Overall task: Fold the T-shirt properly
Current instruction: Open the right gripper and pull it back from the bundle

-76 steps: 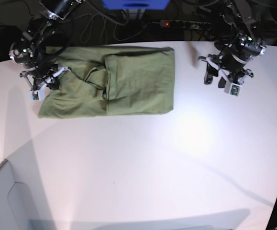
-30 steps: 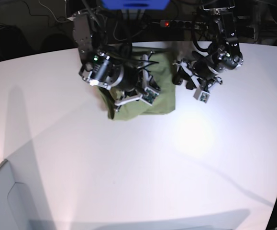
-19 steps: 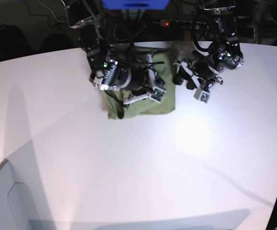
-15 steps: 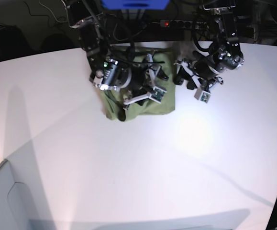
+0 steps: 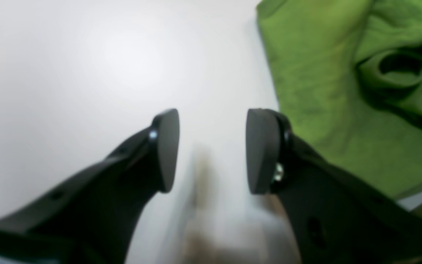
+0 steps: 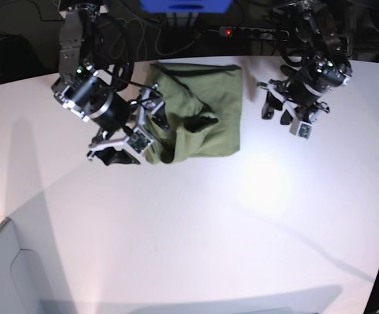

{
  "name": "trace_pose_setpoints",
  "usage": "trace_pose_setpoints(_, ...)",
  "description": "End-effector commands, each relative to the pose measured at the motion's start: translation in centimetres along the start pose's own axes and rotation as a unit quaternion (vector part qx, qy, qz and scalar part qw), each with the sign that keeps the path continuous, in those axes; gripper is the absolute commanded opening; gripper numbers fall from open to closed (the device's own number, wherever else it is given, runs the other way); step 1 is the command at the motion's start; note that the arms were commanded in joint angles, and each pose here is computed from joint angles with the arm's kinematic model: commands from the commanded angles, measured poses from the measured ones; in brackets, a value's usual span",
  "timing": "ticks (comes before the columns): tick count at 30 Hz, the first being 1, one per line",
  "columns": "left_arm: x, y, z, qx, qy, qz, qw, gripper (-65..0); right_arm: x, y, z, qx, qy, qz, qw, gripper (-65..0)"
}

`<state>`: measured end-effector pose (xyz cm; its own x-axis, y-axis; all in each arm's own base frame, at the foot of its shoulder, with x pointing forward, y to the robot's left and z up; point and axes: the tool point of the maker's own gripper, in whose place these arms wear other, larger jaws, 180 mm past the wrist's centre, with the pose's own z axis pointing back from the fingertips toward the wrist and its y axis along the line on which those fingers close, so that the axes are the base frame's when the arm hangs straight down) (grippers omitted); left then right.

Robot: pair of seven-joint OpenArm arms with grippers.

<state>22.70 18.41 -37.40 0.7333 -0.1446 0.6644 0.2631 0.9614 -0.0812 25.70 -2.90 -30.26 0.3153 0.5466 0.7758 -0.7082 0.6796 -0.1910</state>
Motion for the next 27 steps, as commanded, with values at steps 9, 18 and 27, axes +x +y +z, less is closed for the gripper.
trace_pose_setpoints(9,1.8,5.6,2.8,0.079,-0.047,0.029,0.995,-36.8,-3.2,0.7,1.3,0.001,0.026,-0.036,0.999,-14.2)
trace_pose_setpoints(18,1.5,6.3,3.3,0.09,-0.047,0.033,0.994,-36.8,-3.8,5.4,0.0,0.071,0.036,-0.041,0.996,-14.3)
trace_pose_setpoints(27,1.6,6.9,3.6,0.095,-0.044,0.024,0.994,-36.8,-1.3,11.3,-1.2,0.16,0.009,-0.004,0.9871,-14.3)
